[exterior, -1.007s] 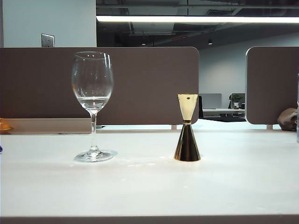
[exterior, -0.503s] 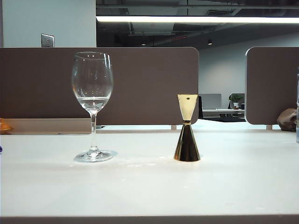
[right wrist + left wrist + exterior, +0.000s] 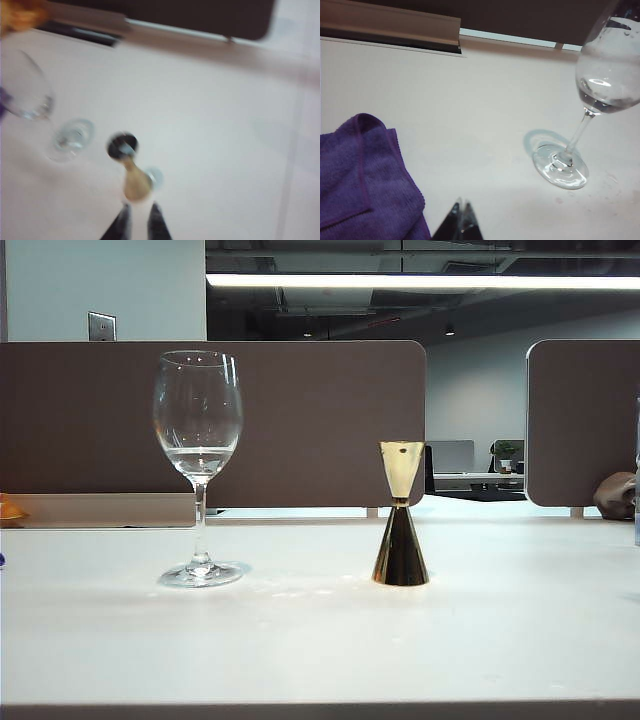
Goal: Pick up the jigger and pour the water inside into the glass.
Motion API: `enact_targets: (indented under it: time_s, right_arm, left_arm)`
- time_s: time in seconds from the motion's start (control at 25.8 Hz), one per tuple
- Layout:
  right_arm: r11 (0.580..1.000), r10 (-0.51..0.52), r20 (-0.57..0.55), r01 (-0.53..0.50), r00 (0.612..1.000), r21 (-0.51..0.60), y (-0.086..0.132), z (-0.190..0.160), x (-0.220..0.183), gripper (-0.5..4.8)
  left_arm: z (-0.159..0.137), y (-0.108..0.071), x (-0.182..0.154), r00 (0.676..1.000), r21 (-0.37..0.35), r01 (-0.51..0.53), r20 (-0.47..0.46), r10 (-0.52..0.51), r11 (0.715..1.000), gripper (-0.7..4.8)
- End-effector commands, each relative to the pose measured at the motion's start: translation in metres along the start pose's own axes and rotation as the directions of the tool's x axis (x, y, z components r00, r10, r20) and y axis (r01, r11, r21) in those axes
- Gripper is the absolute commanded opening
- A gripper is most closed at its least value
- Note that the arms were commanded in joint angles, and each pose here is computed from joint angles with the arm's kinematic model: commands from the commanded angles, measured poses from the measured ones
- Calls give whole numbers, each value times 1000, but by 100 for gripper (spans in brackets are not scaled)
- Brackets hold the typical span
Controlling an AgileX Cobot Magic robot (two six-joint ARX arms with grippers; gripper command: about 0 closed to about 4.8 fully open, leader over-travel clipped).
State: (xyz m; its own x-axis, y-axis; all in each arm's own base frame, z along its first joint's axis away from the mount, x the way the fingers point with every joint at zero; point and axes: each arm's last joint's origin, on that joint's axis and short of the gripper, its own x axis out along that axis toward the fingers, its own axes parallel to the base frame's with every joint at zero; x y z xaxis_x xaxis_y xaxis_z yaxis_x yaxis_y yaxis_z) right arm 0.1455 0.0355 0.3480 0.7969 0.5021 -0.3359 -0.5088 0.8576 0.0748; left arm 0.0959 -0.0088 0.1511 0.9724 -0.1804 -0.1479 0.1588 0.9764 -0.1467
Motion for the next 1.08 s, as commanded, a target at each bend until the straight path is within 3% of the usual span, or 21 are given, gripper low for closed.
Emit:
enact_targets:
  time_s: [0.04,0.15,0.35,0.62,0.89,0.97,1.08]
  right_arm:
    - [991,130,52,-130,990,-19,-10,11,35,62]
    - [976,217,14,-217,976,15,-18,7,62,62]
    - [971,234,-59,-231,970,63,-29,-7,95,62]
    - [995,67,-150,-56,986,81,-36,-47,110,63]
    - [1000,23,-267,-28,963,-14,-31,-81,113,62]
    - [1000,23,-264,-28,964,-13,-31,-84,114,5]
    - [999,26,-219,-32,975,-25,-29,-89,117,-8]
  left_arm:
    - [1,0,0,1000,3,-1,10,1,1000,-5]
    - [1,0,0,1000,3,-1,11,1,1000,-5]
    - [1,0,0,1000,3,-2,11,2,1000,-5]
    - [1,0,0,1000,3,-1,11,1,1000,-5]
    - [1,0,0,1000,3,-1,11,1,1000,-5]
    - [1,0,0,1000,3,-1,11,1,1000,-5]
    - [1,0,0,1000,3,-1,11,1,1000,-5]
